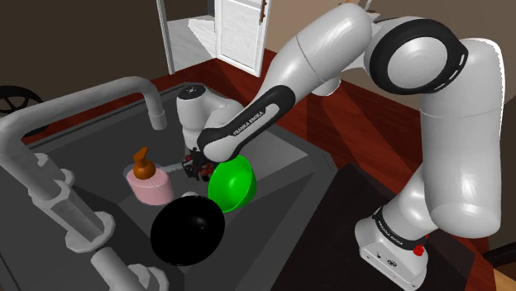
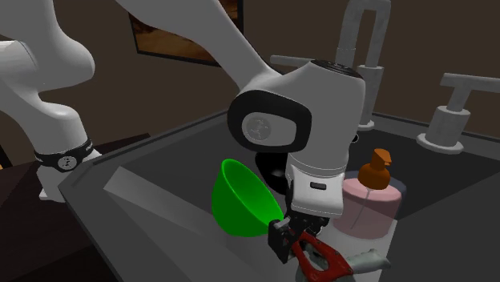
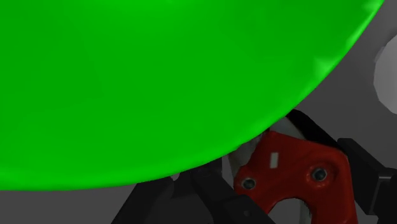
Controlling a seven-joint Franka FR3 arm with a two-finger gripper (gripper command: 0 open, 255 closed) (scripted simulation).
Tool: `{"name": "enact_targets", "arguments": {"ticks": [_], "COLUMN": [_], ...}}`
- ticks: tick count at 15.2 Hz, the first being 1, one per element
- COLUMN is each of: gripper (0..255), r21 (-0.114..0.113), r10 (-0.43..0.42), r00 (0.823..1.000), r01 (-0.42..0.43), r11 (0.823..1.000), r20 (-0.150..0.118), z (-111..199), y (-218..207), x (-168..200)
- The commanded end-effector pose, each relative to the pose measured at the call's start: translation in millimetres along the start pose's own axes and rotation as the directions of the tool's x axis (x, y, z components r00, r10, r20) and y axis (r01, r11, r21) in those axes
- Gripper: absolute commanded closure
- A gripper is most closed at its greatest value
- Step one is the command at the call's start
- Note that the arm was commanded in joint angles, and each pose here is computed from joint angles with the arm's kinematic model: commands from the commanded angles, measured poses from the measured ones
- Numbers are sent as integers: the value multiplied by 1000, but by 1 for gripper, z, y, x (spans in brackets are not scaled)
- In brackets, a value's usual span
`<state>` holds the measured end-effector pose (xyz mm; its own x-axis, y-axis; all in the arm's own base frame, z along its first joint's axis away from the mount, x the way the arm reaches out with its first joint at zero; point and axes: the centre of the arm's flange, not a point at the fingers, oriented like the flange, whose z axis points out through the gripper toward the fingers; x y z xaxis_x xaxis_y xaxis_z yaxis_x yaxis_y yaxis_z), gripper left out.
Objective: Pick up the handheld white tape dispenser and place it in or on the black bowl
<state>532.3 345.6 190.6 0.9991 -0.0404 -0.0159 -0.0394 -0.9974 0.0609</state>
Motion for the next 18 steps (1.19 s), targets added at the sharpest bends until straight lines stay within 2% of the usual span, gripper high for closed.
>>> {"name": "enact_targets", "arguments": {"ticks": [1,3,18], "gripper": [255,255,255], "r21": [-6,-6,-6], "r10": [5,5,5], "r00": [1000,1000,1000], "r01": [-5,-5,-5], "r11": [1000,1000,1000], "r20": [5,5,5], "z": [3,3,-76], "y": [3,3,8], "x": [1,0,-1]}}
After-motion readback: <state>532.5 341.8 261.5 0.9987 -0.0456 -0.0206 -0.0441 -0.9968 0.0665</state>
